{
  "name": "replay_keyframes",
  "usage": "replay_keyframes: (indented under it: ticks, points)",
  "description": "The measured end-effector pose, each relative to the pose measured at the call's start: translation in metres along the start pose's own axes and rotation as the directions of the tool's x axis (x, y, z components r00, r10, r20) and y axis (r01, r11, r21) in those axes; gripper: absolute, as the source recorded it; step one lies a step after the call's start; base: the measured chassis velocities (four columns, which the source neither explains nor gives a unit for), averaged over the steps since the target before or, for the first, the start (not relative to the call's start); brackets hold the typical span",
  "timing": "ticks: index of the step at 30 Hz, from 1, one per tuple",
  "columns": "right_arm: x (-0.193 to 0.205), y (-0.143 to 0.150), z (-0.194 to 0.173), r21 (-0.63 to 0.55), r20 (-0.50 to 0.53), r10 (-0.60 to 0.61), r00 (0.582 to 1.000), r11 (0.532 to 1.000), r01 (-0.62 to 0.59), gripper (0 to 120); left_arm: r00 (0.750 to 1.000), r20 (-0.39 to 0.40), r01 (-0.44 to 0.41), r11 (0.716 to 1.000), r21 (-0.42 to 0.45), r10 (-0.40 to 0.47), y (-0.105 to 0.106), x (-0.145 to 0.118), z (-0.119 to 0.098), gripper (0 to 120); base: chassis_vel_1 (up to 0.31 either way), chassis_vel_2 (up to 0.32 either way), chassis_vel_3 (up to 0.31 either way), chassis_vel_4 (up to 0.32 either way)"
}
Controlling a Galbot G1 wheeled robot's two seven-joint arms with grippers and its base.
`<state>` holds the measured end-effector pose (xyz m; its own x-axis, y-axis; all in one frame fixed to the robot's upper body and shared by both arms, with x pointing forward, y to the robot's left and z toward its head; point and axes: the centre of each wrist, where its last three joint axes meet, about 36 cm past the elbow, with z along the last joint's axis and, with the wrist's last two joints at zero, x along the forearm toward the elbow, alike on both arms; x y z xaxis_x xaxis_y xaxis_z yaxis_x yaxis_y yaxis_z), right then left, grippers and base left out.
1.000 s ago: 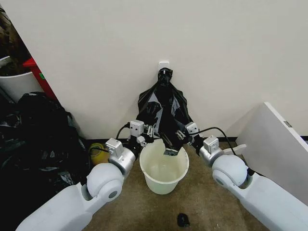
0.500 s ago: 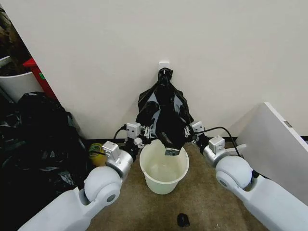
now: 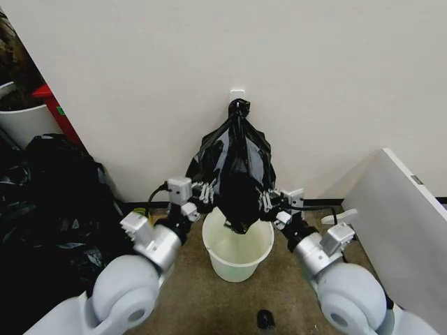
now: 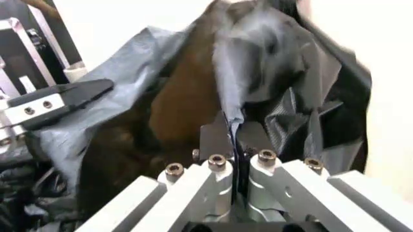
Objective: Place the garbage bag over the trash bin.
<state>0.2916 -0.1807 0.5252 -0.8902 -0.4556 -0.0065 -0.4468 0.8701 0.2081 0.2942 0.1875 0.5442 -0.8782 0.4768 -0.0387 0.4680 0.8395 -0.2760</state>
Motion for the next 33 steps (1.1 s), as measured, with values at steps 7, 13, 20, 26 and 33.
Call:
replay_keyframes:
  ticks: [7,13,20,26,33]
  points:
    - [0.015,0.001,0.006,-0.040,-0.037,0.058,0.998,0.997,-0.060,0,0.999,-0.032,0.011,1.000,0.021,-0.010,-0.004,0.007,0.013,0,0.000,0.000,0.000,0.000]
    - [0.021,-0.004,0.000,-0.036,-0.024,0.089,0.996,0.995,-0.090,0,1.000,-0.004,-0.008,1.000,0.012,0.009,-0.001,-0.003,0.012,0,0.000,0.000,0.000,0.000]
    - [0.003,-0.021,0.011,-0.048,0.048,0.130,0.990,0.991,-0.128,0,0.999,0.045,0.003,1.000,-0.004,-0.002,0.012,-0.033,0.018,0,0.000,0.000,0.000,0.000]
    - [-0.017,-0.039,0.023,-0.045,0.132,0.141,0.981,0.990,-0.136,0,0.995,0.095,-0.018,1.000,-0.020,0.020,0.017,-0.060,0.012,0,0.000,0.000,0.000,0.000]
    - [-0.028,-0.051,0.029,-0.039,0.158,0.164,0.974,0.986,-0.159,0,0.994,0.110,-0.020,1.000,-0.007,0.021,0.021,-0.093,0.015,0,0.000,0.000,0.000,0.000]
